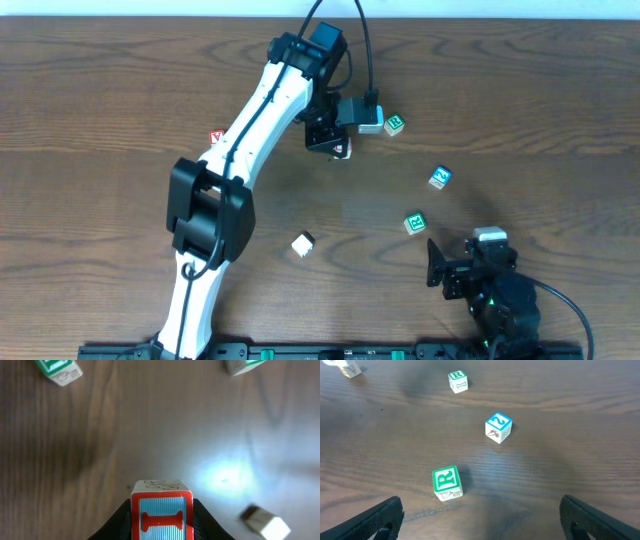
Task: Spell out Ai2
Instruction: 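Lift the red I block and carry it toward the arc center, then lower the red I block onto the table and open the left gripper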
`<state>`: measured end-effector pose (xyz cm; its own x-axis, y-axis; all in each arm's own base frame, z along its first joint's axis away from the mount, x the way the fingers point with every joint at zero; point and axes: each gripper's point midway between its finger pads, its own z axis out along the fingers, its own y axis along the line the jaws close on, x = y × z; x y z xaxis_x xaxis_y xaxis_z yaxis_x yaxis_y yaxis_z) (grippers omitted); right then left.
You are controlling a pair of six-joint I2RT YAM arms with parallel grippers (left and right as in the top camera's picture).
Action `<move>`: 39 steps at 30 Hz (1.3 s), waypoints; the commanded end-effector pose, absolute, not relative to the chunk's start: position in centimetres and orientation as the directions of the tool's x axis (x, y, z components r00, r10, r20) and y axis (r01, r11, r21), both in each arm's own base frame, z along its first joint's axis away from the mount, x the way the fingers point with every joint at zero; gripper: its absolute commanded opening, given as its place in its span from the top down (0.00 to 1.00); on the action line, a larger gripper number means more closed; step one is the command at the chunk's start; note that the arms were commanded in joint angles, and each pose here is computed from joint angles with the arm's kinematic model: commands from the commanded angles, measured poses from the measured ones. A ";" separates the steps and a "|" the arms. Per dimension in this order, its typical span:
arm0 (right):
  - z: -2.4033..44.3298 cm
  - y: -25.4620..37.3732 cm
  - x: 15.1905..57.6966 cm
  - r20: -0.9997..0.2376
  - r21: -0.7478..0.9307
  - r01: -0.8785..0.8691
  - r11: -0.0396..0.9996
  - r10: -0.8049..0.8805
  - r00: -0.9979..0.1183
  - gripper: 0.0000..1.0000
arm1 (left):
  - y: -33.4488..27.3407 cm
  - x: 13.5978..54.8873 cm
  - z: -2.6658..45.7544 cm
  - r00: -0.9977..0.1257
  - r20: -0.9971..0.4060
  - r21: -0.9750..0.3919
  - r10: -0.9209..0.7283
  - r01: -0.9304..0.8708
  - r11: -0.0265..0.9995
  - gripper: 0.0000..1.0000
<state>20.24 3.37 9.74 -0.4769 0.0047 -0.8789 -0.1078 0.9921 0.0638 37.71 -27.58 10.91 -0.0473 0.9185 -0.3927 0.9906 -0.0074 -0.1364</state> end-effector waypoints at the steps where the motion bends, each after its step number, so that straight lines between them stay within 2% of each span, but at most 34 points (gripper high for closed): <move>1: 9.3 3.2 20.2 -0.876 0.056 -0.106 0.993 -0.002 -0.482 0.01 | -25.9 39.0 7.3 -0.020 -0.291 -0.118 0.956 0.993 -0.015 0.94; 4: 9.3 3.2 20.2 -0.876 0.056 -0.106 0.993 -0.002 -0.482 0.01 | -25.1 40.0 5.2 -0.015 -0.227 -0.096 0.974 0.995 -0.007 0.94; 14: 9.3 3.2 20.2 -0.876 0.055 -0.106 0.993 -0.003 -0.482 0.01 | -25.1 39.6 2.1 0.037 -0.219 -0.143 0.975 0.987 -0.070 0.94; 20: 9.3 3.2 20.2 -0.876 0.056 -0.106 0.993 -0.002 -0.482 0.01 | -26.4 39.4 2.1 0.036 -0.292 -0.159 0.956 0.984 -0.085 0.95; 39: 9.3 3.2 20.2 -0.876 0.055 -0.106 0.993 -0.003 -0.482 0.01 | -26.5 40.0 1.7 0.036 -0.301 -0.142 0.953 0.986 -0.083 0.94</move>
